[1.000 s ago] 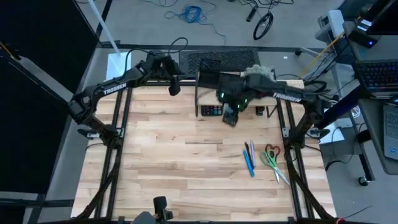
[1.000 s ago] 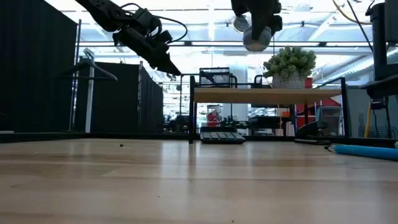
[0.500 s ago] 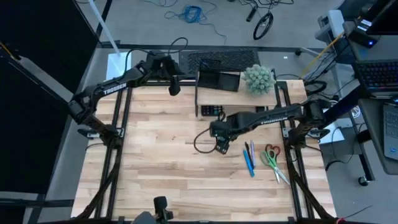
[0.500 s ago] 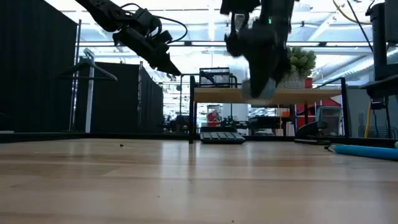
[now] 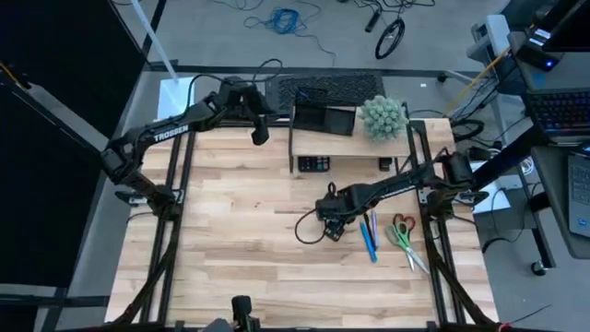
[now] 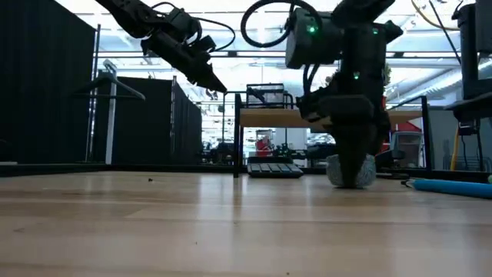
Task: Pick and place office supplies into organizer
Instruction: Remove the green scented candle from the black desk organizer on the shelf
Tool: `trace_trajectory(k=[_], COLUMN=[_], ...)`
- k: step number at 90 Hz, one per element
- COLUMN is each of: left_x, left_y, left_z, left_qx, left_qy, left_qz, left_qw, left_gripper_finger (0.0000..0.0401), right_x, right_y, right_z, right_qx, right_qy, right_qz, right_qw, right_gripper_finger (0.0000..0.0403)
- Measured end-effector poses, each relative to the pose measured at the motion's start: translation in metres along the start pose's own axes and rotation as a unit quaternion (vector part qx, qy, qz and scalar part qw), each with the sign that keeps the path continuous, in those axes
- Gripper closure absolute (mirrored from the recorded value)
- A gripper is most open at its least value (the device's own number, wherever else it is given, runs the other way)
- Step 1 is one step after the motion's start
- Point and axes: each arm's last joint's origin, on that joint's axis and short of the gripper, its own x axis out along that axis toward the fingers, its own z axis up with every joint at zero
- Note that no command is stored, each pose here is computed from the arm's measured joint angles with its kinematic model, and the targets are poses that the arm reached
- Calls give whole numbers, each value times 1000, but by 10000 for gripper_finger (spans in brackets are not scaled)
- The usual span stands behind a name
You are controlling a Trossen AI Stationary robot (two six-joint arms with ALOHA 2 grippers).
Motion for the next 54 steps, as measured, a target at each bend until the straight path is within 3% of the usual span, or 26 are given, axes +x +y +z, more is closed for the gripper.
trace_trajectory(k=[32, 54], left_x=[0, 0], left_y=[0, 0], left_z=[0, 0], left_qx=[0, 0], left_qy=[1, 1], left_qz=[-1, -1], left_qw=[1000, 1000], left_gripper_finger=[329, 329], right_x=[-4, -61], right_y=[-4, 4], right_z=[4, 16], right_qx=[15, -44], right_qy=[21, -21], right_qz=[19, 22], right_qw=[999, 999], right_gripper_finger=[67, 65])
